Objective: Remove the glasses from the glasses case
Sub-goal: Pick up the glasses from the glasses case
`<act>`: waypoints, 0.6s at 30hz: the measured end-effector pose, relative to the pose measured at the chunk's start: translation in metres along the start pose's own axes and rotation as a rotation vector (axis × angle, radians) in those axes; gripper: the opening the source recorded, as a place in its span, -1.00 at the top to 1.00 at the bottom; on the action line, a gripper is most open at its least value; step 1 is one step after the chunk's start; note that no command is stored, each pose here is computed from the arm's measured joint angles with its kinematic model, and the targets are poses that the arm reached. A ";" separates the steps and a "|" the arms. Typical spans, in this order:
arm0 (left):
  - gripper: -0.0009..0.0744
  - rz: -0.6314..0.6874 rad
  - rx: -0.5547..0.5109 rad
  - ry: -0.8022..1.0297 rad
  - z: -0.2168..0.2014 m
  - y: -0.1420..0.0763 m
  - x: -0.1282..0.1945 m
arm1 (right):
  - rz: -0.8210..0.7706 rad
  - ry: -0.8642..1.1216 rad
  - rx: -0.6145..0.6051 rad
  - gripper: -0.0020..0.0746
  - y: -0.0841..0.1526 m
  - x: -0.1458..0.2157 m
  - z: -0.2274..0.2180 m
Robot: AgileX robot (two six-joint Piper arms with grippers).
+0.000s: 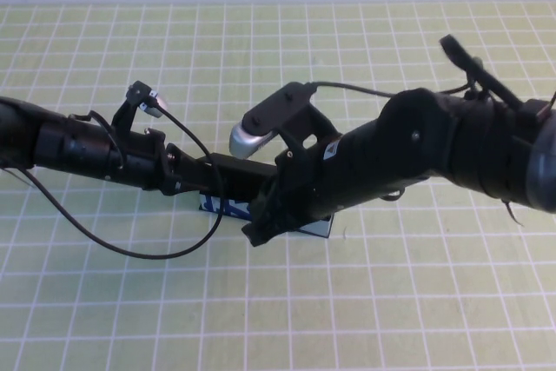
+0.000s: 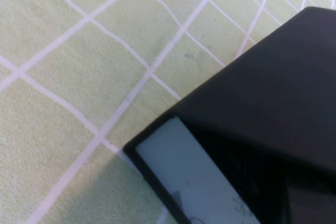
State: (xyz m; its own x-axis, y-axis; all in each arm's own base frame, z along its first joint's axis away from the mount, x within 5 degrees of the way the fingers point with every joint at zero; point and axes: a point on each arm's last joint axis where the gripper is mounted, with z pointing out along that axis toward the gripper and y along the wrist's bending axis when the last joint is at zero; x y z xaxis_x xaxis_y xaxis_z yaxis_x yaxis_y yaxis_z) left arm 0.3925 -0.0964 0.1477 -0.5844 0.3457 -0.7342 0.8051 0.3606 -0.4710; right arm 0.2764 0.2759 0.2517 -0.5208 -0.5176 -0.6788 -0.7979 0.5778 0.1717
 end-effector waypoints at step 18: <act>0.99 -0.022 0.032 0.030 0.000 -0.003 0.002 | 0.194 -0.034 0.201 0.99 -0.059 -0.018 0.025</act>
State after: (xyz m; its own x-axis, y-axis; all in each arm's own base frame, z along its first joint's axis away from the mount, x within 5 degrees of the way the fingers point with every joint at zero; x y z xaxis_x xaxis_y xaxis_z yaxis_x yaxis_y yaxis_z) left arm 0.3888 -0.0965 0.1475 -0.6041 0.3639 -0.7090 0.7948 0.3403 -0.5025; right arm 0.3400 0.2668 0.2358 -0.6447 -0.3657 -0.6713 -0.6064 0.7793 0.1578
